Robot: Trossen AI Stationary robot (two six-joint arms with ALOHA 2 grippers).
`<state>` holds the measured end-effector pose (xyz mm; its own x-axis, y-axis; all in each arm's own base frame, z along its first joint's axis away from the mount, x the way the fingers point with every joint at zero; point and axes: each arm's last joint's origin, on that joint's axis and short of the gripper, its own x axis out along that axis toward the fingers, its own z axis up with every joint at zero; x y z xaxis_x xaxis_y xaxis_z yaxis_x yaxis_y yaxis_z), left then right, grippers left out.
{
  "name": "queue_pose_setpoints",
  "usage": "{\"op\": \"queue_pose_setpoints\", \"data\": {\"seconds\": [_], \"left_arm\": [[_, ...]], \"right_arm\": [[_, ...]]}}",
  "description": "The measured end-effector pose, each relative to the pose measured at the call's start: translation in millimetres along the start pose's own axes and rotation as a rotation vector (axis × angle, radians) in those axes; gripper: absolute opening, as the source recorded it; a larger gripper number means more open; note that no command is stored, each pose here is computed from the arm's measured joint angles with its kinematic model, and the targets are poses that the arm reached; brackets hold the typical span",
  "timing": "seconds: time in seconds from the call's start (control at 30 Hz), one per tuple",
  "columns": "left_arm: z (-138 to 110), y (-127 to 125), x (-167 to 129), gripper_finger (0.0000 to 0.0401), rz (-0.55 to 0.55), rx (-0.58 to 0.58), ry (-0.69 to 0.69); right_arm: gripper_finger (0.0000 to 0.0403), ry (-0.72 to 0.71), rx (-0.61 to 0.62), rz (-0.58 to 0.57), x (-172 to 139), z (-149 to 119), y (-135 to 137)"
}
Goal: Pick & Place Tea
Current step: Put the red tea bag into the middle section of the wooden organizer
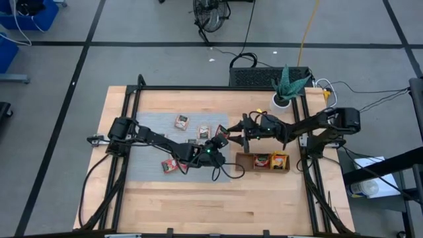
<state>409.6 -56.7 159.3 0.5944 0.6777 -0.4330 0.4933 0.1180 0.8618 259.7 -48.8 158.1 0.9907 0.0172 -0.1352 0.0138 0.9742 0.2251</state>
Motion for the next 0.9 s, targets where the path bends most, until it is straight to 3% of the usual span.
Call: {"op": "queue_pose_setpoints", "data": {"seconds": [0.37,0.5,0.67,0.8,0.9], "left_arm": [[1.5,-1.1,-2.0,0.0011,-0.003,-0.018,-0.005],[1.6,-0.8,-2.0,0.0010,-0.001,-0.022,-0.006],[1.6,0.0,-1.7,0.0017,0.004,-0.039,-0.007],[1.9,0.4,-2.1,0.0025,0.006,-0.103,-0.009],[2.1,1.7,-2.3,0.0028,0.012,-0.256,-0.012]], "right_arm": [[0.0161,0.011,-0.055,0.006,4.6,3.9,-0.5],[0.0118,0.041,-0.055,-0.016,3.6,1.4,-5.2],[0.0016,0.051,-0.089,-0.031,2.7,0.9,-9.3],[0.0002,0.034,-0.118,-0.023,2.8,2.5,-8.4],[0.0001,0.020,-0.126,-0.021,2.9,3.9,-8.1]]}}
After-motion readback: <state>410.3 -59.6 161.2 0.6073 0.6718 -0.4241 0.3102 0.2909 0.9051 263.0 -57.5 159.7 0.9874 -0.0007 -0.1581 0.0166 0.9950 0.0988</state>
